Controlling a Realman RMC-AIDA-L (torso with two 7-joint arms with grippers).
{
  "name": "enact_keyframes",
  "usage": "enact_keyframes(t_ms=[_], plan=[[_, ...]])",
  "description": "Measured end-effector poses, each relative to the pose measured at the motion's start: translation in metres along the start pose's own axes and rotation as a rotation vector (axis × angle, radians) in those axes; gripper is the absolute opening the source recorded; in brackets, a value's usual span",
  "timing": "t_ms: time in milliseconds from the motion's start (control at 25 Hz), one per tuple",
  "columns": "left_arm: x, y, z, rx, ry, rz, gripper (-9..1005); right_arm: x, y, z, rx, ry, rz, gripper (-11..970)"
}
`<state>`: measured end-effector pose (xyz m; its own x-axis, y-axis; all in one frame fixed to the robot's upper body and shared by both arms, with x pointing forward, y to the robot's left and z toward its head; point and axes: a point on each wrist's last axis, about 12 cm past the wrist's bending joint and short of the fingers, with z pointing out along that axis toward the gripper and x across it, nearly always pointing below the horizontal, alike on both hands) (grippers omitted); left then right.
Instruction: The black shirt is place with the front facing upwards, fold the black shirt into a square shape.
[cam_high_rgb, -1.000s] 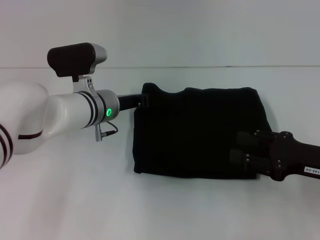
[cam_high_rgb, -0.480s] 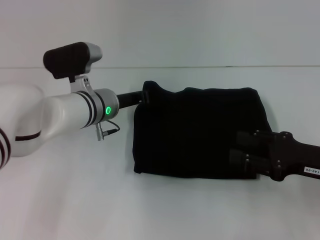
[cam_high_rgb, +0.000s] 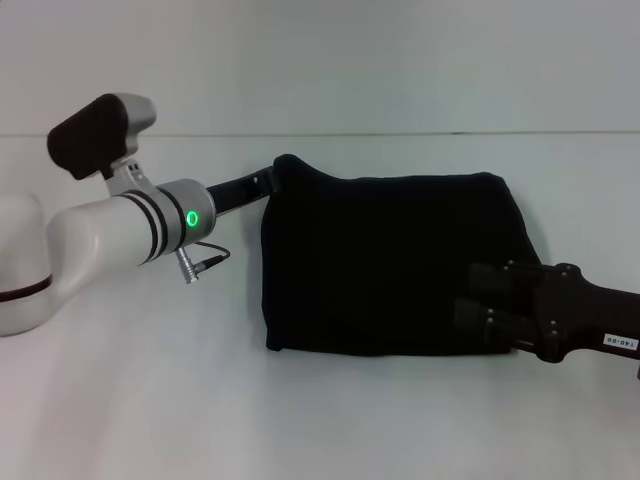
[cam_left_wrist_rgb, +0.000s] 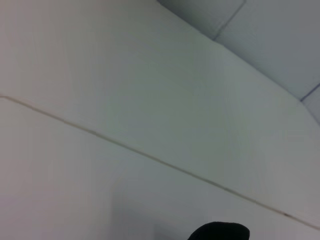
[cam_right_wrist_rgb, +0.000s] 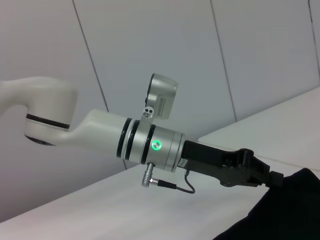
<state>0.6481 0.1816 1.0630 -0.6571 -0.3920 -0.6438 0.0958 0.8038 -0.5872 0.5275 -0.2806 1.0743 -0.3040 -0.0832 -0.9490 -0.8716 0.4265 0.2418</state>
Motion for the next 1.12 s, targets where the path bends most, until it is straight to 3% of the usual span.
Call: enact_keyframes(t_ms=[560, 800, 920, 1040, 1120], plan=[[-0.004, 0.011, -0.006, 0.004, -0.045, -0.096, 38, 0.000, 0.001, 0.002, -0.005, -0.002, 0.001, 597], [-0.014, 0.008, -0.018, 0.162, 0.009, -0.093, 44, -0.001, -0.001, 0.002, 0.005, -0.003, 0.000, 597], [-0.019, 0.017, -0.030, 0.213, 0.046, -0.136, 46, -0.001, -0.001, 0.001, 0.007, -0.002, -0.001, 598], [-0.019, 0.040, -0.053, 0.248, 0.122, -0.253, 49, -0.001, -0.001, 0.001, 0.009, 0.000, -0.003, 598], [-0.017, 0.052, -0.067, 0.274, 0.161, -0.311, 134, -0.001, -0.002, -0.002, 0.016, 0.000, -0.003, 598]])
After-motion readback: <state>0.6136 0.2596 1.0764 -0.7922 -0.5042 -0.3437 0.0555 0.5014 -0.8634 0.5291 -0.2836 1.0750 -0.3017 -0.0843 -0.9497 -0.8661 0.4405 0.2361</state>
